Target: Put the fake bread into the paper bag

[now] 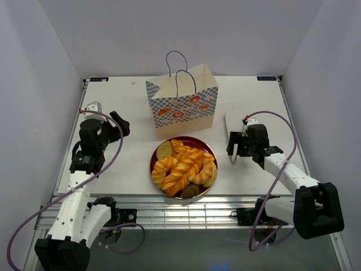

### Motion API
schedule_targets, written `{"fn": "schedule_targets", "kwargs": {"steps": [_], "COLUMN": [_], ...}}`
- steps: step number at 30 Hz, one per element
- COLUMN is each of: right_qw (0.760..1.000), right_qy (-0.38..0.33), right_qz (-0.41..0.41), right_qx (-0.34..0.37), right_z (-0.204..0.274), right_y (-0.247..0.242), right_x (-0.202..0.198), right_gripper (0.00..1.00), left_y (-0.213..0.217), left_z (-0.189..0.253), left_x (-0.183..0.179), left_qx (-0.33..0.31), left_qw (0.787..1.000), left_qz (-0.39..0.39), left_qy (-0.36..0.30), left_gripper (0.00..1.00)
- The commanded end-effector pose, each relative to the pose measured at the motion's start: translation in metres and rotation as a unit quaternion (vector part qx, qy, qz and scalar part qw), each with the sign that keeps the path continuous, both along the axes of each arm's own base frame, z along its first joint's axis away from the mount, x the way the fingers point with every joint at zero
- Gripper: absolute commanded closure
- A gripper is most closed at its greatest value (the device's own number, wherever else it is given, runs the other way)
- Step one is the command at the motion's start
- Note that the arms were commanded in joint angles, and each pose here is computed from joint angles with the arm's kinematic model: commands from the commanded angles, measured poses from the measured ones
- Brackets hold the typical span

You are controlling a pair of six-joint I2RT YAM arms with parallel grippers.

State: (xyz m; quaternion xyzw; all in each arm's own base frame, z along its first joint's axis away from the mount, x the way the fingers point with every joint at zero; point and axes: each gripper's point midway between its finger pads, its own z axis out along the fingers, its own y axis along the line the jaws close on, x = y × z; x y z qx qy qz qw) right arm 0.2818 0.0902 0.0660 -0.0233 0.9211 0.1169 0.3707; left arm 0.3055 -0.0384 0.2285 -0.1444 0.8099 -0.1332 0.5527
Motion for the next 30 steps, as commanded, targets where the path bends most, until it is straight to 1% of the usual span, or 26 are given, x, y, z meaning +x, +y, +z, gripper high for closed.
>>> {"fn": "schedule_targets", "kwargs": {"steps": [1, 4, 5, 9, 19, 25, 30], "right_qw": [0.999, 0.999, 0.999, 0.999, 0.998, 0.997, 0.997], "right_qy": [-0.028, -0.020, -0.021, -0.028, -0.014, -0.015, -0.014], "right_qz": [0.002, -0.021, -0.025, -0.027, -0.030, -0.040, -0.040], "right_qx": [-0.021, -0.032, -0.033, -0.033, -0.056, -0.066, -0.068], "right_z": [0.011, 0.007, 0.006, 0.008, -0.006, -0.008, -0.011], "right_y": [0.002, -0.003, -0.004, -0.001, 0.000, -0.002, 0.000], "right_x": [0.020, 0.025, 0.027, 0.040, 0.067, 0.080, 0.090], "right_gripper": [0.10, 0.10, 0.10, 0.10, 0.10, 0.04, 0.02], "left_y": [-0.004, -0.004, -0.010, -0.013, -0.018, -0.021, -0.022], "left_z": [0.024, 0.023, 0.023, 0.022, 0.022, 0.021, 0.019], "left_x": [0.000, 0.001, 0.000, 0.000, -0.001, 0.000, 0.001], "left_qx": [-0.009, -0.009, -0.015, -0.019, -0.023, -0.025, -0.025], "left_qw": [0.999, 1.000, 0.999, 0.999, 0.998, 0.998, 0.998], "left_qz": [-0.007, -0.007, -0.025, -0.032, -0.045, -0.052, -0.057], "left_qy": [-0.031, -0.029, -0.028, -0.027, -0.027, -0.025, -0.022], "left_gripper": [0.02, 0.02, 0.02, 0.02, 0.02, 0.02, 0.02]}}
